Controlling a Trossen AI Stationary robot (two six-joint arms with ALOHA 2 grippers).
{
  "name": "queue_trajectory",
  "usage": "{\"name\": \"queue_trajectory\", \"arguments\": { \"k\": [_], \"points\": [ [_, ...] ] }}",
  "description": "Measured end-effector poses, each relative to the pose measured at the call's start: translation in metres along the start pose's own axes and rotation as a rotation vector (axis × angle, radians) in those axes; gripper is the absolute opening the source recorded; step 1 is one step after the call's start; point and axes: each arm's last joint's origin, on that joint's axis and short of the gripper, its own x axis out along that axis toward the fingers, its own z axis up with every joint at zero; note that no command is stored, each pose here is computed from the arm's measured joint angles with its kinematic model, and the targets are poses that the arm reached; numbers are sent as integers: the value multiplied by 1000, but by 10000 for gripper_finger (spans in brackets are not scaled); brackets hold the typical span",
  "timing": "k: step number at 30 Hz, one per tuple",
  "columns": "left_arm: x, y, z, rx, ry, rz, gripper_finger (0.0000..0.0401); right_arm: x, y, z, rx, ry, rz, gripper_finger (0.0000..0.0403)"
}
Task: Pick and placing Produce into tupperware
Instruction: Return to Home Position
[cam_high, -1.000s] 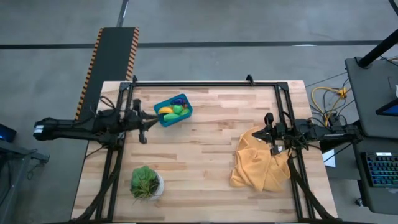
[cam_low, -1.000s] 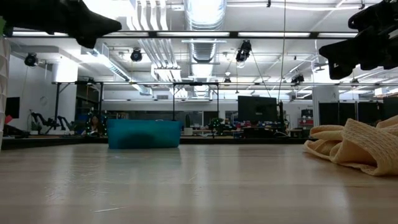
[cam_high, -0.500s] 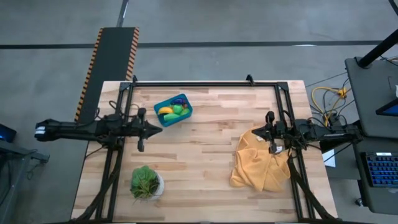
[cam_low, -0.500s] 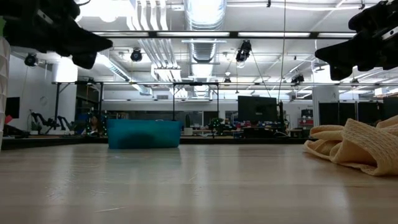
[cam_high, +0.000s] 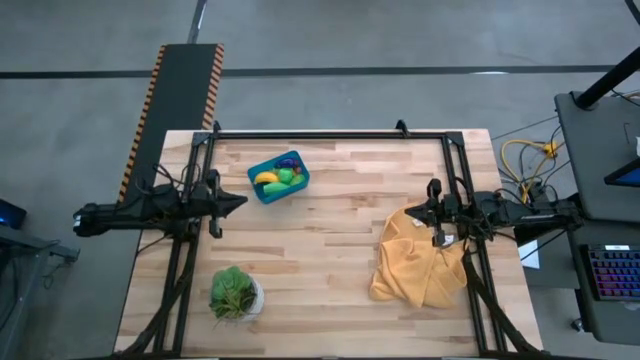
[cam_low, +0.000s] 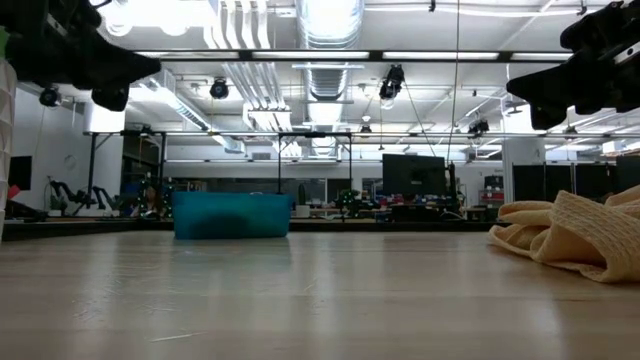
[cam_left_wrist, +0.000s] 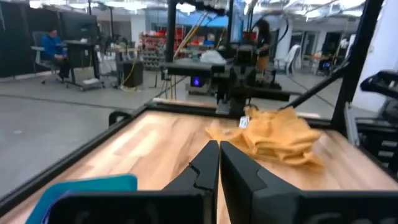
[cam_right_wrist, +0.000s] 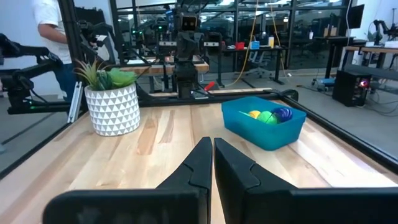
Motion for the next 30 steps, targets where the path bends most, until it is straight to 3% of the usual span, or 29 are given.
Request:
{"name": "queue_trajectory", "arguments": {
  "k": [13, 30],
  "points": [
    [2, 3, -26, -17, 28, 75, 0, 0, 0, 0, 17, 0, 0, 9],
    [6, 0, -34, 31, 5, 4, 0, 1, 0, -1, 15, 20, 0, 9]
  ]
}}
